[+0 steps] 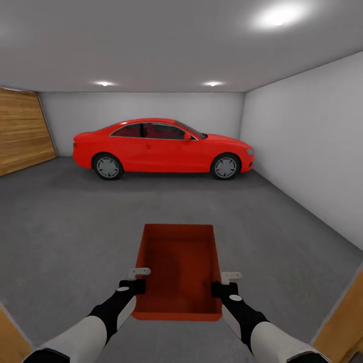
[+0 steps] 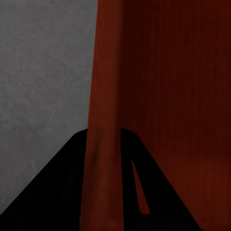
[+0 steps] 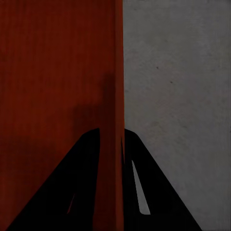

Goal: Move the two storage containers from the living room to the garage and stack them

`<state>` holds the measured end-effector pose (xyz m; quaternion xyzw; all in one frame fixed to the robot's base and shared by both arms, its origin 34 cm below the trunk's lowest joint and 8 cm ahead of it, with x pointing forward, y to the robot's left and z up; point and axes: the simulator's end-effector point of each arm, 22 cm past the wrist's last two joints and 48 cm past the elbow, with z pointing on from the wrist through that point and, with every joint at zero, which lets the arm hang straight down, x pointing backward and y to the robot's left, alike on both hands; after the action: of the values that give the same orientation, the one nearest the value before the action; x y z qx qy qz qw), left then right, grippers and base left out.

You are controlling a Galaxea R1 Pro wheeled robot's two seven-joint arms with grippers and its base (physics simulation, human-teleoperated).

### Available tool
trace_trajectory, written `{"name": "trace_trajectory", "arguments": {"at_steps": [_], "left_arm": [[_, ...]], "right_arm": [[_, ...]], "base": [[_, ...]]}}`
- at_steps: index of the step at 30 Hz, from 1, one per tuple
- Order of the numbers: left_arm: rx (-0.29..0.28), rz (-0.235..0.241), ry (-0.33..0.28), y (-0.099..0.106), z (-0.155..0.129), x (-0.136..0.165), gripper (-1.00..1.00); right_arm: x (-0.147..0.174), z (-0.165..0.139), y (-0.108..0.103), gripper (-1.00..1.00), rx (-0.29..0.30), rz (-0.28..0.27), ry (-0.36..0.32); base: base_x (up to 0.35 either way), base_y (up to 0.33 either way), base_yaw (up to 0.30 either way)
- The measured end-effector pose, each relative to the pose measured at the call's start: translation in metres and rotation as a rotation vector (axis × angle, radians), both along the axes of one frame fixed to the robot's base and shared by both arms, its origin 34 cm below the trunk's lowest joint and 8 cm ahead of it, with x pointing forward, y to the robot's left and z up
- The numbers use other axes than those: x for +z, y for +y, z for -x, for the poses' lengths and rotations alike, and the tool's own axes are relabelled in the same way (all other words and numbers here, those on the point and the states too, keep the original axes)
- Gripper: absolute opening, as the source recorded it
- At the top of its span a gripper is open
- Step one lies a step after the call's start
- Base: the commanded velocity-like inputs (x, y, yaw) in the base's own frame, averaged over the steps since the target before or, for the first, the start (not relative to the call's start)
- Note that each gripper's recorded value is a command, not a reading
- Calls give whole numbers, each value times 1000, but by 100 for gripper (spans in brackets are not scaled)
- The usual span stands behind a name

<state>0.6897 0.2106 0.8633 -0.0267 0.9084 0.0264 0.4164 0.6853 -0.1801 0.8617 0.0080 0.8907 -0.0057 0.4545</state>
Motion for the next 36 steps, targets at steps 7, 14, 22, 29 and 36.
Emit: {"name": "trace_trajectory", "arguments": {"at_steps": [7, 14, 22, 29, 36], "left_arm": [[0, 0, 1, 0, 0, 0, -100], [0, 0, 1, 1, 0, 0, -100], [0, 0, 1, 0, 0, 0, -100], [-1, -1, 0, 0, 0, 0, -100], [-1, -1, 2, -1, 0, 0, -100]], "right_arm": [[0, 0, 0, -100, 0, 0, 1], [0, 0, 0, -100, 0, 0, 1], [0, 0, 0, -100, 0, 0, 0], [0, 0, 0, -100, 0, -1, 0], [-1, 0, -1, -100, -1, -2, 1]], "base": [[320, 0, 0], [322, 0, 0], [322, 0, 0], [322, 0, 0], [322, 0, 0]]}}
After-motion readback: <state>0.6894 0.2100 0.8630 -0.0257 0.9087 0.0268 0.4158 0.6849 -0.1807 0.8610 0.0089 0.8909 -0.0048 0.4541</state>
